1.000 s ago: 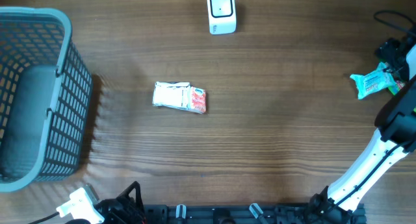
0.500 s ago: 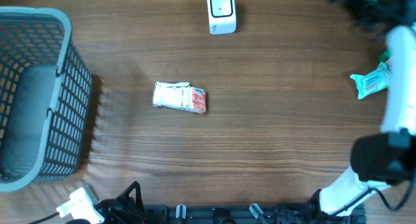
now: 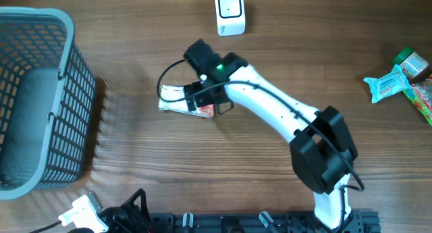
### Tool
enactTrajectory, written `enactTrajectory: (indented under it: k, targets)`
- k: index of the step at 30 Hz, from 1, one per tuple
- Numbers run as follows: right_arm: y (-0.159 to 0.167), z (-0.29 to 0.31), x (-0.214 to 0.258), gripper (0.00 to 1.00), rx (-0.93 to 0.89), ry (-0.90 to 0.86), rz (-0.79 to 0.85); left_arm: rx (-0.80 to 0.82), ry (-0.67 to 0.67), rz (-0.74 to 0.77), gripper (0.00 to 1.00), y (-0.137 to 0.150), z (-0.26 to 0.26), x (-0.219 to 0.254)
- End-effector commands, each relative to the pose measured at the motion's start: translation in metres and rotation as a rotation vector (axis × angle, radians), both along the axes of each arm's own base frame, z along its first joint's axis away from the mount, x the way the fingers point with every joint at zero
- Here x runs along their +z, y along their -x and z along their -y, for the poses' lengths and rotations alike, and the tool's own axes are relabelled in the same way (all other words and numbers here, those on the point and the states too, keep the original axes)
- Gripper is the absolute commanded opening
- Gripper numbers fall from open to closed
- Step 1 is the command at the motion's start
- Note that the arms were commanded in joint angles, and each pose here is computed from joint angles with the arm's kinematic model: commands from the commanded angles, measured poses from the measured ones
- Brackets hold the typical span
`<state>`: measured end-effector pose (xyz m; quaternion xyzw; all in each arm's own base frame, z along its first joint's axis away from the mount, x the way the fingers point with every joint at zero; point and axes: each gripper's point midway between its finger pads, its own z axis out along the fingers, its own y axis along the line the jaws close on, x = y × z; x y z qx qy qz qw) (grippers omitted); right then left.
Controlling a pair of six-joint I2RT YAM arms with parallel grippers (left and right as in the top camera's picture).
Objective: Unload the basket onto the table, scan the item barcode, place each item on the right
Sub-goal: 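Grasp red Kleenex tissue box with right gripper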
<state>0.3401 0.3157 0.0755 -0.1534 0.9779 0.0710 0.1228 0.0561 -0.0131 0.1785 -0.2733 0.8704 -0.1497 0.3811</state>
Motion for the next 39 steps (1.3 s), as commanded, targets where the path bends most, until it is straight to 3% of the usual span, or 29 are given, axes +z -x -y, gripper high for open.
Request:
enactTrajectory:
  k: [1,6,8,11,13,18,20,24,31,33,35,39]
  targets:
    - [-0.006,0.002,-0.029,0.99,-0.019,0.184,0.125,-0.007,0.011,-0.011,1.00,0.002,0.002,-0.003]
    - [-0.012,0.009,-0.059,0.85,-0.039,0.377,0.253,-0.007,0.011,-0.011,1.00,0.002,0.002,-0.003]
    - [-0.018,0.016,-0.056,0.84,-0.076,0.419,0.308,-0.007,0.011,-0.011,1.00,0.002,0.002,-0.003]
    - [-0.015,0.016,-0.057,0.68,-0.081,0.411,0.290,-0.007,0.011,-0.011,1.00,0.002,0.002,-0.003]
    - [-0.010,0.011,-0.062,0.72,-0.070,0.384,0.253,-0.007,0.011,-0.011,1.00,0.002,0.002,-0.003]
    - [-0.004,0.010,-0.059,1.00,0.024,0.406,0.213,-0.007,0.011,-0.011,1.00,0.002,0.002,-0.003]
    - [-0.001,0.017,-0.041,1.00,0.058,0.448,0.205,-0.007,0.011,-0.011,1.00,0.002,0.002,-0.003]
    - [0.015,0.010,-0.017,1.00,0.507,0.455,0.130,-0.007,0.011,-0.011,1.00,0.002,0.002,-0.003]
    - [0.031,0.030,-0.007,0.99,0.237,0.431,0.064,-0.007,0.011,-0.011,1.00,0.002,0.002,-0.003]
    - [0.030,0.048,-0.015,0.83,0.390,0.560,0.073,-0.007,0.011,-0.011,1.00,0.002,0.002,-0.003]
    - [0.032,0.069,-0.021,0.83,0.413,0.664,0.067,-0.007,0.011,-0.011,1.00,0.002,0.002,-0.003]
    - [0.037,0.071,-0.046,0.91,0.450,0.661,0.066,-0.007,0.011,-0.011,1.00,0.002,0.002,-0.003]
